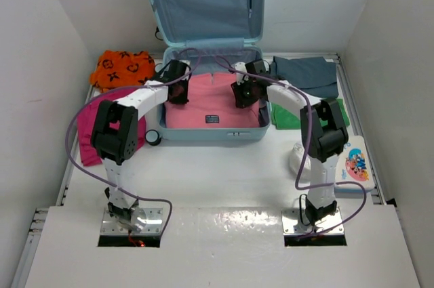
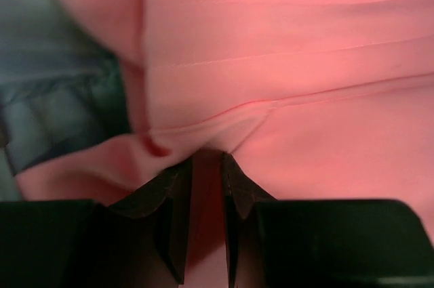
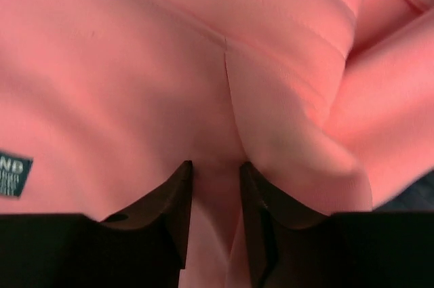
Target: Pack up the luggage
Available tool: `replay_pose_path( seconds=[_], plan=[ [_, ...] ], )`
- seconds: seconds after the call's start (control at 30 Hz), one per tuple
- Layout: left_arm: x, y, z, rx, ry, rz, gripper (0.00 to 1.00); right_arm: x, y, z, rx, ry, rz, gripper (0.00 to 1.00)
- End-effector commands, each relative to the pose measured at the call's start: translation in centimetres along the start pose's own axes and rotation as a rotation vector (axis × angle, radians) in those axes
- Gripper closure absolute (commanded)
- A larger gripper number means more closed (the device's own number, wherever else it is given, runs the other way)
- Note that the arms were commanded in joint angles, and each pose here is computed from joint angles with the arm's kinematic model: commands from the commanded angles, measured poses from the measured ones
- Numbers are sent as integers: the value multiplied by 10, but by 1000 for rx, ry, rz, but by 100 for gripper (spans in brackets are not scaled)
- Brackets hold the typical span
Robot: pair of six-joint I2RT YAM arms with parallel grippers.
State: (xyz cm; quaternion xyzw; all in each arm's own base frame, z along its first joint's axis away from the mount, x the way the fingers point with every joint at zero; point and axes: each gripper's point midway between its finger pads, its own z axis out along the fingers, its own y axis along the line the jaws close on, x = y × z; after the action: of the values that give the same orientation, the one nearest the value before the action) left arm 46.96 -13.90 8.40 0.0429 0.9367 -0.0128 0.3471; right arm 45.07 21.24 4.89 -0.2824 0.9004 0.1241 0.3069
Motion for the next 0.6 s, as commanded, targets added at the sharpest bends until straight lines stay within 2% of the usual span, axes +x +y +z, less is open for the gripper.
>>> replay_pose_path(
  seconds=[0.0, 0.07, 0.17, 0.2, 0.23, 0.3, 0.33, 0.37, 0.43, 0.47, 0.5, 0.53, 0.57],
  plan=[
    [26, 36, -6, -91, 98, -75, 74, 31, -14, -24, 38, 84, 10, 65],
    [32, 30, -5, -59, 115, -85, 74, 33, -6, -31, 18, 89, -2, 60],
    [36, 16, -4, 45, 148, -86, 51, 18, 5, -44, -29, 76, 0, 51],
    [23, 10, -10, 78, 114, -90, 38, -10, 3, -60, -27, 3, -4, 47],
    [3, 2, -15, 131, 39, -79, 32, -16, 5, -67, -42, -13, 3, 44],
    [-45, -14, -53, 252, -132, -30, 22, -40, 7, -93, -72, -96, 8, 31],
    [-67, -25, -68, 295, -223, 3, 6, -54, 2, -115, -63, -145, 8, 27],
    [-89, -29, -92, 330, -305, 69, 0, -62, -2, -135, -53, -180, 9, 22],
    [-112, -56, -120, 426, -388, 178, 0, -63, -11, -176, -33, -214, 33, 20],
    [-118, -67, -134, 462, -408, 193, 0, -56, -14, -182, -23, -209, 50, 20],
    [-118, -79, -141, 502, -421, 259, 0, -49, -18, -189, 2, -200, 68, 20],
    [-116, -104, -157, 570, -441, 310, 3, -35, -25, -215, 52, -206, 102, 20],
    [-111, -117, -168, 600, -451, 360, 4, -14, -38, -217, 106, -168, 139, 20]
  ],
)
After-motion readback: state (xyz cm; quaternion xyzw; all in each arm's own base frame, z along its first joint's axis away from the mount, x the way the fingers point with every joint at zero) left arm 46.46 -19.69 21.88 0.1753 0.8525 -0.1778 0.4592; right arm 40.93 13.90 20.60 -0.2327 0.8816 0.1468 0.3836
